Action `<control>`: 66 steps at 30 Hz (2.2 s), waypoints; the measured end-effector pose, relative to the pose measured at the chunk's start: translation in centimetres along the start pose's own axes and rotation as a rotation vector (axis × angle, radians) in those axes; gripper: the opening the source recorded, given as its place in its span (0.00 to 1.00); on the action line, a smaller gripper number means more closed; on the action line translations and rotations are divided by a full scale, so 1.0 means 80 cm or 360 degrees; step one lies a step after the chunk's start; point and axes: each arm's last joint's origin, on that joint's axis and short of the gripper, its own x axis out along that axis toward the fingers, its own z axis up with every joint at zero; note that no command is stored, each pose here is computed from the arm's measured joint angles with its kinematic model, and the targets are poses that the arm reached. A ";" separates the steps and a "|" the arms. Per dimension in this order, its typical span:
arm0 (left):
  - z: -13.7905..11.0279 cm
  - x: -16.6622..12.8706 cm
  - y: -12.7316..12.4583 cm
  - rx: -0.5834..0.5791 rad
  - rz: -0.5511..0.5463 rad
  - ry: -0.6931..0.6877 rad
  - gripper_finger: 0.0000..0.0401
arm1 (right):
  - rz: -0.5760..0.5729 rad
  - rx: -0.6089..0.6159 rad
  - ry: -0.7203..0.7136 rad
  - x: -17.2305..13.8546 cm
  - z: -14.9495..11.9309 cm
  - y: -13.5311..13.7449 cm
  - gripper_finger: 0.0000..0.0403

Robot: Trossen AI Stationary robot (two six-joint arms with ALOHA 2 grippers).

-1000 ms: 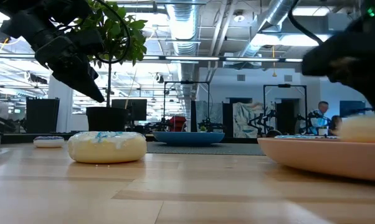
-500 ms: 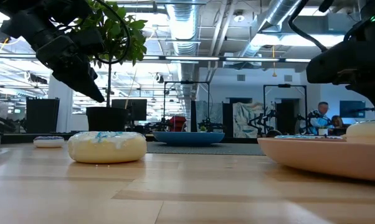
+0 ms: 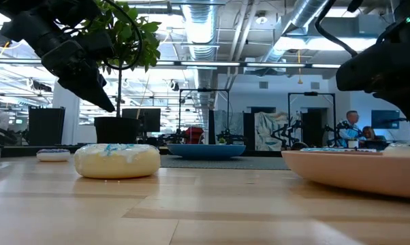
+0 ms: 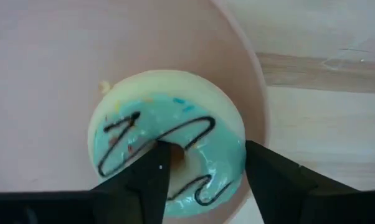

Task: Pick & Place donuts
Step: Put the big cyan donut into the pink plate, then put the small blue donut into the blue plate

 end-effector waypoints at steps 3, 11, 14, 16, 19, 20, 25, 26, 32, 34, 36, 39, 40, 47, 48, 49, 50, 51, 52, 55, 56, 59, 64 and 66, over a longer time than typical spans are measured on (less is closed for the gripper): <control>0.000 0.000 0.000 0.0000 0.0001 0.0000 0.00 | 0.0012 -0.0003 0.0005 -0.007 -0.002 0.003 0.52; 0.000 0.000 0.000 0.0001 0.0001 0.0000 0.00 | -0.0110 0.0001 -0.0048 -0.031 -0.004 0.001 0.57; 0.000 0.000 0.000 0.0001 0.0001 0.0000 0.00 | -0.0155 -0.0062 -0.0065 -0.044 -0.006 0.001 0.57; 0.000 0.000 0.000 0.0001 0.0000 -0.0002 0.00 | -0.0182 -0.0159 -0.0072 -0.054 -0.007 0.001 0.57; 0.001 0.000 -0.001 0.0043 -0.0030 -0.0009 0.00 | -0.0257 -0.0267 -0.0103 -0.064 -0.001 -0.001 0.57; 0.001 0.000 -0.001 0.0073 -0.0041 -0.0013 0.00 | -0.0279 -0.0272 -0.0108 -0.064 0.002 -0.002 0.56; 0.004 0.000 -0.002 0.0172 -0.0050 -0.0051 0.00 | -0.0236 -0.0300 -0.0102 -0.066 0.022 0.009 0.51; 0.005 0.000 -0.002 0.0175 -0.0051 -0.0057 0.00 | -0.0195 -0.0351 -0.0114 -0.066 0.026 0.013 0.49; 0.005 0.000 -0.002 0.0178 -0.0066 -0.0057 0.00 | 0.0086 -0.0790 -0.0291 -0.068 0.045 0.042 0.26; 0.004 0.000 -0.003 0.0184 -0.0107 -0.0052 0.00 | 0.0122 -0.0981 -0.0400 -0.069 0.047 0.047 0.12; 0.004 0.000 -0.004 0.0197 -0.0138 -0.0049 0.00 | 0.0141 -0.1186 -0.0510 -0.069 0.046 0.048 0.03; 0.004 0.000 -0.005 0.0192 -0.0191 -0.0042 0.00 | 0.0232 -0.1385 -0.0681 -0.069 0.044 0.038 0.03; 0.004 0.000 -0.005 0.0185 -0.0205 -0.0039 0.00 | 0.0286 -0.1407 -0.0723 -0.067 0.045 0.031 0.02; 0.011 -0.002 -0.008 0.0147 -0.0249 -0.0118 0.00 | 0.0768 -0.1478 -0.0913 -0.049 0.072 -0.046 0.00; 0.013 -0.002 -0.009 0.0165 -0.0256 -0.0148 0.00 | 0.0860 -0.1533 -0.0961 -0.048 0.077 -0.055 0.00; 0.015 -0.002 -0.010 0.0174 -0.0264 -0.0177 0.00 | 0.0929 -0.1596 -0.1018 -0.047 0.082 -0.065 0.00; 0.018 -0.003 -0.011 0.0173 -0.0271 -0.0208 0.00 | 0.0990 -0.1655 -0.1086 -0.047 0.088 -0.074 0.00; 0.020 -0.004 -0.013 0.0156 -0.0272 -0.0227 0.00 | 0.1030 -0.1717 -0.1154 -0.048 0.093 -0.081 0.00; 0.023 -0.006 -0.014 0.0136 -0.0265 -0.0236 0.00 | 0.1034 -0.1779 -0.1200 -0.048 0.099 -0.090 0.00; 0.036 -0.015 -0.020 0.0103 -0.0191 -0.0249 0.00 | 0.1034 -0.1853 -0.1278 -0.047 0.113 -0.109 0.00; 0.039 -0.018 -0.022 0.0110 -0.0156 -0.0239 0.00 | 0.1035 -0.1835 -0.1292 -0.050 0.117 -0.114 0.00; 0.048 -0.029 -0.029 0.0092 -0.0036 -0.0222 0.00 | 0.1003 -0.1835 -0.1322 -0.056 0.126 -0.124 0.00; 0.045 -0.040 -0.032 -0.0108 0.0085 -0.0076 0.00 | 0.0900 -0.2005 -0.1414 -0.059 0.134 -0.131 0.00; 0.043 -0.043 -0.032 -0.0340 0.0085 -0.0019 0.00 | 0.0879 -0.2033 -0.1432 -0.059 0.135 -0.131 0.00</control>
